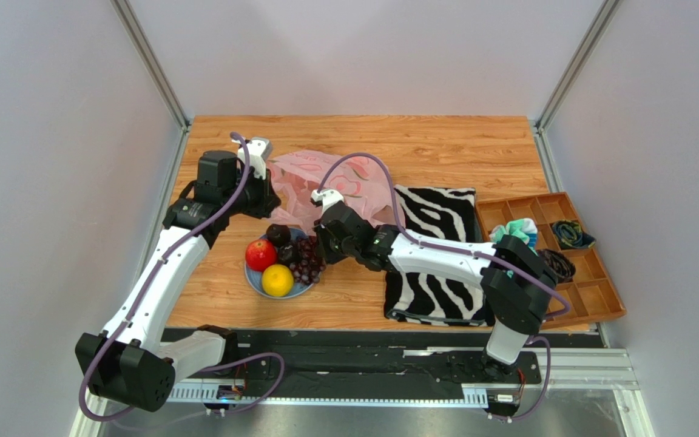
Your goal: Place the fruits into the plastic bag
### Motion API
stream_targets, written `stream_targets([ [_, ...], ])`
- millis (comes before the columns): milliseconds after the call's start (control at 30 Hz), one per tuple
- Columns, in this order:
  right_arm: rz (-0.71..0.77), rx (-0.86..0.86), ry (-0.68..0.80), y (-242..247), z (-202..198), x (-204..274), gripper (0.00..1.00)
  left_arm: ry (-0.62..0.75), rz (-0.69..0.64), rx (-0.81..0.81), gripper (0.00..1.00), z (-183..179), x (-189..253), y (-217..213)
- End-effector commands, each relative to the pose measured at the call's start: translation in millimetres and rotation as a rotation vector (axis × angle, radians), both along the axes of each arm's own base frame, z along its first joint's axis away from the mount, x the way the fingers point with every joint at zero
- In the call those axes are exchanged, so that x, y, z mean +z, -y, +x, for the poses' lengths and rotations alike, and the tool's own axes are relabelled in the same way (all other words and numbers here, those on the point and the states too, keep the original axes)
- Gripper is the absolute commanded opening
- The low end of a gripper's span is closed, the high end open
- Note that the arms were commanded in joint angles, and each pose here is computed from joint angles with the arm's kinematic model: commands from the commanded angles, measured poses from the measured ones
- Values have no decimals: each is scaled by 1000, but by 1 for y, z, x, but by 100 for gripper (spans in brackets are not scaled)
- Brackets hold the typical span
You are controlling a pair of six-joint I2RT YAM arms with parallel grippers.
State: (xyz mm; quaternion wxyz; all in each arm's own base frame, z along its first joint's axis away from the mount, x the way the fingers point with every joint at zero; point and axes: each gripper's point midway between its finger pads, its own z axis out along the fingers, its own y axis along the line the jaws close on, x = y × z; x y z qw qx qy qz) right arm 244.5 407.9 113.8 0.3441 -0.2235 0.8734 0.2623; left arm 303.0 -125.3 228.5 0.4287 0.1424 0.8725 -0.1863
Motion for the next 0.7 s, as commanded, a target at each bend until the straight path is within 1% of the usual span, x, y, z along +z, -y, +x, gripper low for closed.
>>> stream_targets([
  [0,152,1,117,-11,6,60,0,34,-19,-1,0,3,14,1],
  [333,166,17,115,-13,0,68,0,32,-17,0,0,3,13,1],
  [467,209,51,157,-11,-10,90,0,36,-17,-1,0,2,14,1],
  [667,237,169,255,-16,-37,114,0,35,-18,0,0,2,14,1],
])
